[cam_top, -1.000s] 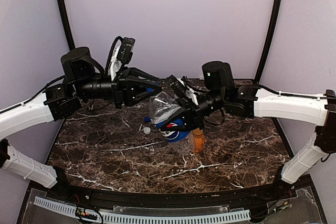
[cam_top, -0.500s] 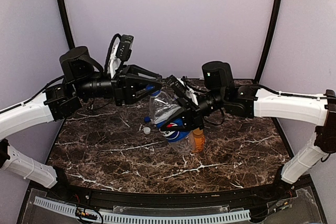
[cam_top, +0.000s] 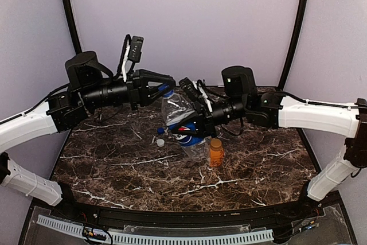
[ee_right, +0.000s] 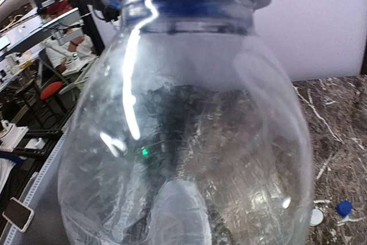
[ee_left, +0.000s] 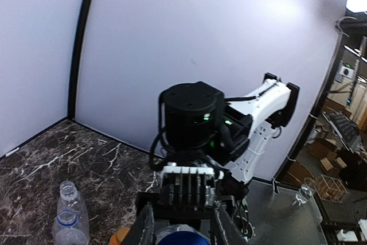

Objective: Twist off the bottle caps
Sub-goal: Unscrew the bottle cap from the plastic bottle.

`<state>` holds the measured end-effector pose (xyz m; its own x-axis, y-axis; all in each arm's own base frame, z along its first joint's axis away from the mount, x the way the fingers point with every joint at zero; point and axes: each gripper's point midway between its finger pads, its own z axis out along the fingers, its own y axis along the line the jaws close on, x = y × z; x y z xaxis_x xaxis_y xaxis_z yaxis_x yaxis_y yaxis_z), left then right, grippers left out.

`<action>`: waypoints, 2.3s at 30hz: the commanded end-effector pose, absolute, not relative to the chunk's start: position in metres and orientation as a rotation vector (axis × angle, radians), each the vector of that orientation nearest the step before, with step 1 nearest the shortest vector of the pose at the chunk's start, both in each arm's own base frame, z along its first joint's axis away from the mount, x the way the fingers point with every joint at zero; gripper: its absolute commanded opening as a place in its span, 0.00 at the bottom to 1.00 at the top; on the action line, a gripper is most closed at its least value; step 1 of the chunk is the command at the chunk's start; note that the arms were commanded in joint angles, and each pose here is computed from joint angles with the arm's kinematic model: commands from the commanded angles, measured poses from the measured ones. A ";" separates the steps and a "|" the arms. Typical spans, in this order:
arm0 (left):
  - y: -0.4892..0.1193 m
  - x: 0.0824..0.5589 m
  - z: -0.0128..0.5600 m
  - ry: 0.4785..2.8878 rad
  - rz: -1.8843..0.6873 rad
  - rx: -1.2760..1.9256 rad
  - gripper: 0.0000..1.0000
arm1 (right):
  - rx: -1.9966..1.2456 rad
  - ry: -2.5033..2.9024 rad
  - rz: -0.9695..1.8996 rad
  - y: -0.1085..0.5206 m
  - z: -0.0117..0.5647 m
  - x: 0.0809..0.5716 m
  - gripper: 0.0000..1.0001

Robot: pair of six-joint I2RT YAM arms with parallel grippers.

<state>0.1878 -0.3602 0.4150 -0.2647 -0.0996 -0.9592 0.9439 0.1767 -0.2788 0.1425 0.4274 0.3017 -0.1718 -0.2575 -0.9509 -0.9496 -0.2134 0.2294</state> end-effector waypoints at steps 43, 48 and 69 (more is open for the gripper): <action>-0.349 0.144 0.452 1.196 -1.493 1.094 0.58 | -1.612 1.230 1.667 0.423 0.325 0.107 0.06; -0.358 0.144 0.446 1.197 -1.546 1.123 0.49 | -1.618 1.226 1.672 0.424 0.324 0.106 0.06; -0.361 0.147 0.430 1.219 -1.555 1.113 0.35 | -1.599 1.252 1.649 0.424 0.321 0.109 0.05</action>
